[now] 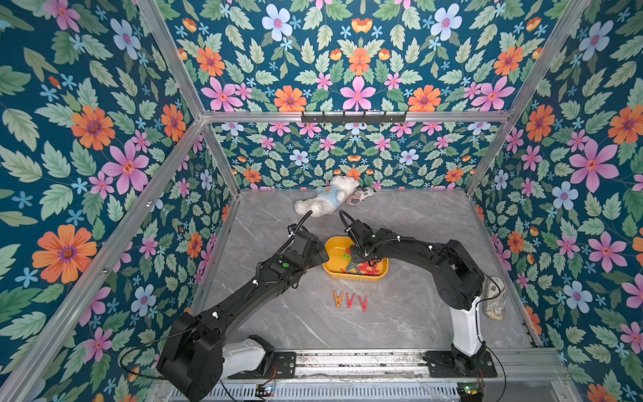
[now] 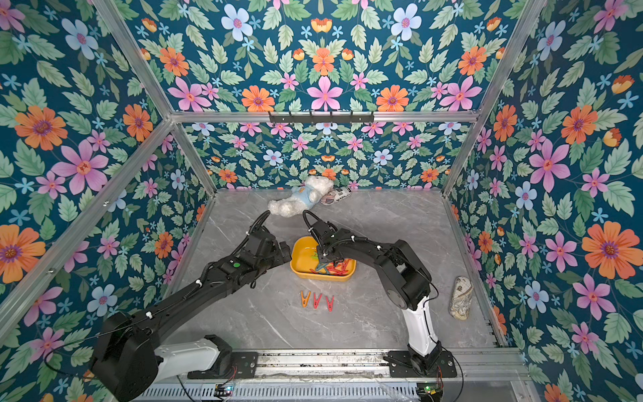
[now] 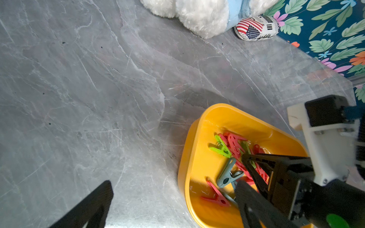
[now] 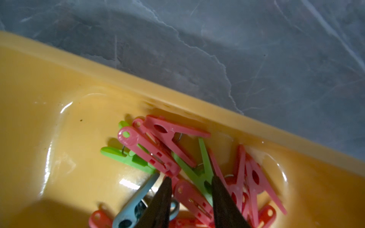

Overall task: Take the clothespins out of the storage box
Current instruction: Pick up the clothespin from the storage box.

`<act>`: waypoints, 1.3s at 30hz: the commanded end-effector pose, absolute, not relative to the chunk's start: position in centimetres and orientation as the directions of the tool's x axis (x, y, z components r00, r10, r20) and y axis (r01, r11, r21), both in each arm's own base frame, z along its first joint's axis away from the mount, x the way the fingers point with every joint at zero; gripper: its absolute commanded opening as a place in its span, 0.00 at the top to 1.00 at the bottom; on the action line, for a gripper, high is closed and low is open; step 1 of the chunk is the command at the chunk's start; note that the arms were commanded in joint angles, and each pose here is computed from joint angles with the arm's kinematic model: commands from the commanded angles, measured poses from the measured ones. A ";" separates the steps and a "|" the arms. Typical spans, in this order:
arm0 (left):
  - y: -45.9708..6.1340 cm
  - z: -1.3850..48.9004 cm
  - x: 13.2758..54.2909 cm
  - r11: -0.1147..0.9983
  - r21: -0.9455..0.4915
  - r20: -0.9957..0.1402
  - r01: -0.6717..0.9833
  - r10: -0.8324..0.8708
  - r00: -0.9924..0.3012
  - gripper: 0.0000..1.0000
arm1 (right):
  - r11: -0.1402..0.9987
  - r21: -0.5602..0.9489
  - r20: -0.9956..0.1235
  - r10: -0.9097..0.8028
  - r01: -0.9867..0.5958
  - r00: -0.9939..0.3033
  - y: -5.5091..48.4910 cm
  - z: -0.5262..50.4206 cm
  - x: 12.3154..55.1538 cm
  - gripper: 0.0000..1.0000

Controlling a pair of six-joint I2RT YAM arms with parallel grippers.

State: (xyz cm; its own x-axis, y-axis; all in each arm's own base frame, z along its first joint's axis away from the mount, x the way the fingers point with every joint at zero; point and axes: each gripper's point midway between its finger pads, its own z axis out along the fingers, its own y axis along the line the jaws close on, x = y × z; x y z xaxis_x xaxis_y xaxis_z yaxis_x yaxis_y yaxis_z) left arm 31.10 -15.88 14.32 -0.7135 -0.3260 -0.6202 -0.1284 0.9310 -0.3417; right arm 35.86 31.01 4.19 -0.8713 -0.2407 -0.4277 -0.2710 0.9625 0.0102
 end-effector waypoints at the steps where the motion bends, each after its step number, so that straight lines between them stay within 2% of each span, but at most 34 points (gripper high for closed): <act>1: -15.9 14.6 31.4 0.926 -0.354 -0.625 -0.133 -0.340 -0.703 0.00 | 0.960 -0.050 -0.413 -0.271 -0.276 -0.869 30.2 3.8 36.0 0.68; 2: -15.9 14.7 31.4 0.925 -0.355 -0.624 -0.133 -0.340 -0.703 0.00 | 0.960 -0.056 -0.412 -0.272 -0.274 -0.870 30.1 3.7 36.0 0.69; 7: -15.9 14.8 31.5 0.925 -0.356 -0.625 -0.132 -0.340 -0.702 0.00 | 0.962 -0.063 -0.419 -0.266 -0.265 -0.868 29.9 3.9 36.1 0.86; 13: -15.9 14.7 31.6 0.925 -0.356 -0.623 -0.130 -0.339 -0.705 0.00 | 0.965 -0.063 -0.443 -0.255 -0.254 -0.860 29.9 5.3 36.1 1.00; 19: -16.4 14.9 31.9 0.926 -0.362 -0.625 -0.109 -0.327 -0.709 0.00 | 0.973 -0.044 -0.465 -0.221 -0.227 -0.857 29.5 7.4 35.9 1.00; 26: -17.7 15.5 32.5 0.928 -0.370 -0.629 -0.044 -0.285 -0.724 0.00 | 0.985 0.050 -0.484 -0.123 -0.168 -0.867 29.4 9.9 35.0 1.00; 39: -20.2 16.6 33.5 0.919 -0.382 -0.636 0.098 -0.185 -0.749 0.00 | 0.976 0.218 -0.418 0.088 -0.006 -0.904 27.3 11.5 29.9 1.00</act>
